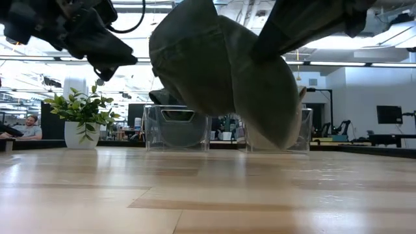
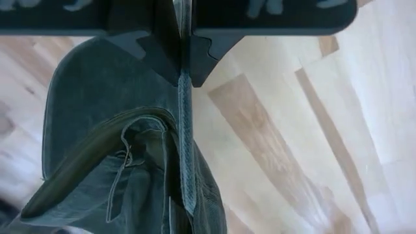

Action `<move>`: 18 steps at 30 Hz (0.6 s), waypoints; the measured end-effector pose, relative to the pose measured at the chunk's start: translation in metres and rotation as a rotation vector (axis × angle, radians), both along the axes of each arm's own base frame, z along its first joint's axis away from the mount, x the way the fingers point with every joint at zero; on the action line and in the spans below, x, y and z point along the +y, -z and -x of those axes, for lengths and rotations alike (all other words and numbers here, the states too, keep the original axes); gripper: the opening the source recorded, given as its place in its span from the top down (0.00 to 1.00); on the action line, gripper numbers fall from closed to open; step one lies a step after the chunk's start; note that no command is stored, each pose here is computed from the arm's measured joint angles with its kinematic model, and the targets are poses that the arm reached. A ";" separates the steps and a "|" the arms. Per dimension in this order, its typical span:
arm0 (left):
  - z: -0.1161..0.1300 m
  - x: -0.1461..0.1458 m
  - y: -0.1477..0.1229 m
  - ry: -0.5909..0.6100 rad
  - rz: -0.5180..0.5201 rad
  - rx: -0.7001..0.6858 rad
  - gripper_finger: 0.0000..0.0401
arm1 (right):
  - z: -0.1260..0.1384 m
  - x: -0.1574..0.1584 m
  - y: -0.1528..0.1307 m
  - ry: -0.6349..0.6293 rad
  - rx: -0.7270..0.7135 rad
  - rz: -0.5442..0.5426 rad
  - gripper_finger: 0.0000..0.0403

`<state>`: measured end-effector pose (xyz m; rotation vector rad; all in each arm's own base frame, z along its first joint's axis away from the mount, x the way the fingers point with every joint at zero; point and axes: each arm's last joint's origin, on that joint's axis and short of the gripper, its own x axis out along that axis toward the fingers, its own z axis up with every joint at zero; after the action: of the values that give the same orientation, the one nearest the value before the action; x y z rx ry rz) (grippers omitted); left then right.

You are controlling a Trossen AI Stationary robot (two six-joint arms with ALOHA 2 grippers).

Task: Pick & Place hat
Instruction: Put the black cap into the left transparent bin

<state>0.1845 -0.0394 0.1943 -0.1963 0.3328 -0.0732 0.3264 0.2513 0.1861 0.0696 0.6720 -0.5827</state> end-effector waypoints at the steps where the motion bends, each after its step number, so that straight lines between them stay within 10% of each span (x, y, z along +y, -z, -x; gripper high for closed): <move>1: -0.002 0.000 0.001 -0.008 0.006 -0.003 0.75 | 0.000 0.000 0.000 -0.001 -0.004 0.012 0.99; 18: -0.022 -0.003 0.005 -0.019 0.078 -0.090 0.75 | 0.015 -0.019 0.004 0.072 0.091 0.244 0.99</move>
<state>0.2062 -0.0422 0.1889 -0.2726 0.2386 -0.0759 0.3116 0.2322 0.1820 -0.1617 0.6845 -0.7368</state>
